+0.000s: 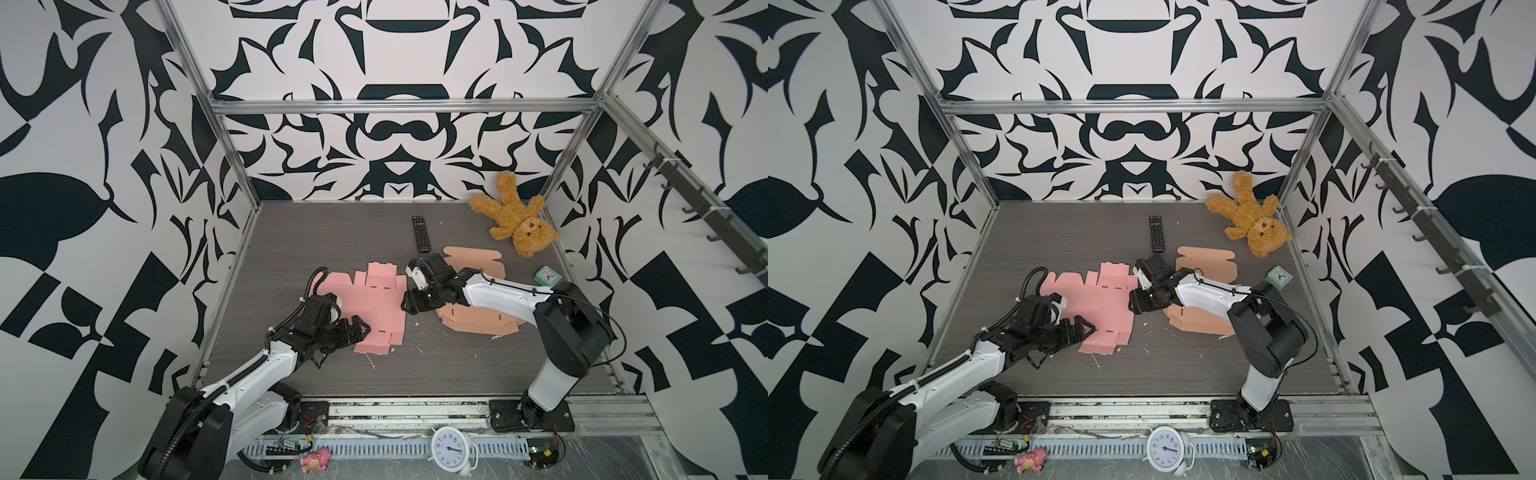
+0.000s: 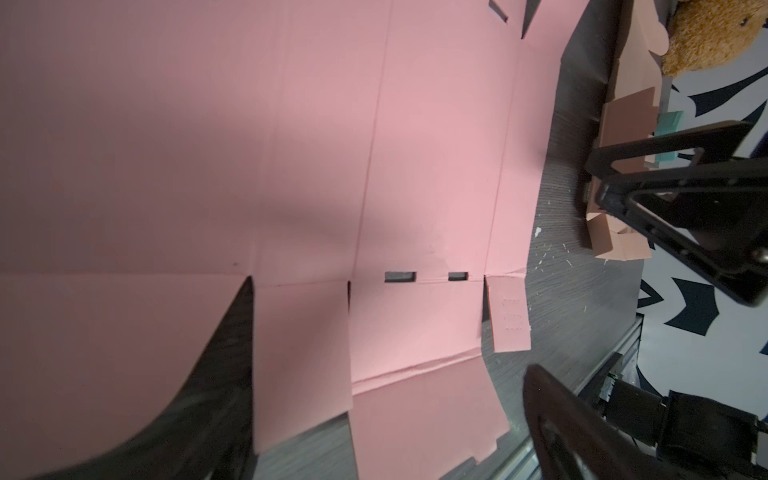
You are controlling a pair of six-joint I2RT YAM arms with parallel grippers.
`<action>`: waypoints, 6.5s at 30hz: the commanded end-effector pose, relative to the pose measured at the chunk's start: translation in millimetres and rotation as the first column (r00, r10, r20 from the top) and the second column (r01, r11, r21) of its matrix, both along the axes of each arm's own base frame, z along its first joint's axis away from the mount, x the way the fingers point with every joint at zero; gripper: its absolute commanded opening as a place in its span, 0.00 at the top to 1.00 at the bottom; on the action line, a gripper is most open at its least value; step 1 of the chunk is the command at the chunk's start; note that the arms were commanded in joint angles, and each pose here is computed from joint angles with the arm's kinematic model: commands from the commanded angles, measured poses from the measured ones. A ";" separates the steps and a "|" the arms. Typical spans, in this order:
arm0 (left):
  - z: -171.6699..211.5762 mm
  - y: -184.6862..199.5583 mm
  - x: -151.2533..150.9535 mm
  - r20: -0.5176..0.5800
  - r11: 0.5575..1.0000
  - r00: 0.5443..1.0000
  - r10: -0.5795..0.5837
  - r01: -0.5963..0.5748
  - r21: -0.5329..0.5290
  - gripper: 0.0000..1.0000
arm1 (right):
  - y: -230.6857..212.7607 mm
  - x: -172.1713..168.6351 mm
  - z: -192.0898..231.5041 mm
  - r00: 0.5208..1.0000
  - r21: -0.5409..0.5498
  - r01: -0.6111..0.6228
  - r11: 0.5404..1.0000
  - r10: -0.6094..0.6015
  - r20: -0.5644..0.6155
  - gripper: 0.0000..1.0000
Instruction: Fold the paper box
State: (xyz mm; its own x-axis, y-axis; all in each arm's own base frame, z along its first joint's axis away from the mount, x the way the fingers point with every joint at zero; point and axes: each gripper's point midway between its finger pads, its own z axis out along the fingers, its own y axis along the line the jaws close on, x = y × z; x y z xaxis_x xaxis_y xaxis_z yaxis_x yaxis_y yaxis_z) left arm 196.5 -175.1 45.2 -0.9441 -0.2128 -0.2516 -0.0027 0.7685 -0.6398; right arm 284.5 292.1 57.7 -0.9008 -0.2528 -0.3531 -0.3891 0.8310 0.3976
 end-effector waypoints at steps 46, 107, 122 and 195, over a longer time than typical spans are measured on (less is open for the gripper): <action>0.8 -37.5 -18.6 0.017 0.987 0.991 -0.130 0.131 -0.094 0.03 | 37.4 23.1 -14.4 0.991 0.293 0.083 0.953 -0.047 -0.127 0.91; 22.6 22.9 65.8 0.070 0.990 0.997 0.045 -0.035 -0.139 0.10 | 32.3 27.8 -9.5 0.984 0.351 0.125 0.928 -0.069 -0.166 0.60; -4.3 19.0 68.3 -0.041 0.990 0.998 0.055 -0.060 -0.130 0.14 | 39.5 32.3 -8.9 0.983 0.363 0.130 0.923 -0.072 -0.169 0.73; 72.4 -4.8 129.0 0.268 0.996 0.963 0.020 0.004 -0.088 1.00 | 4.3 -5.5 114.8 0.909 -0.263 -0.248 0.933 0.318 0.271 1.00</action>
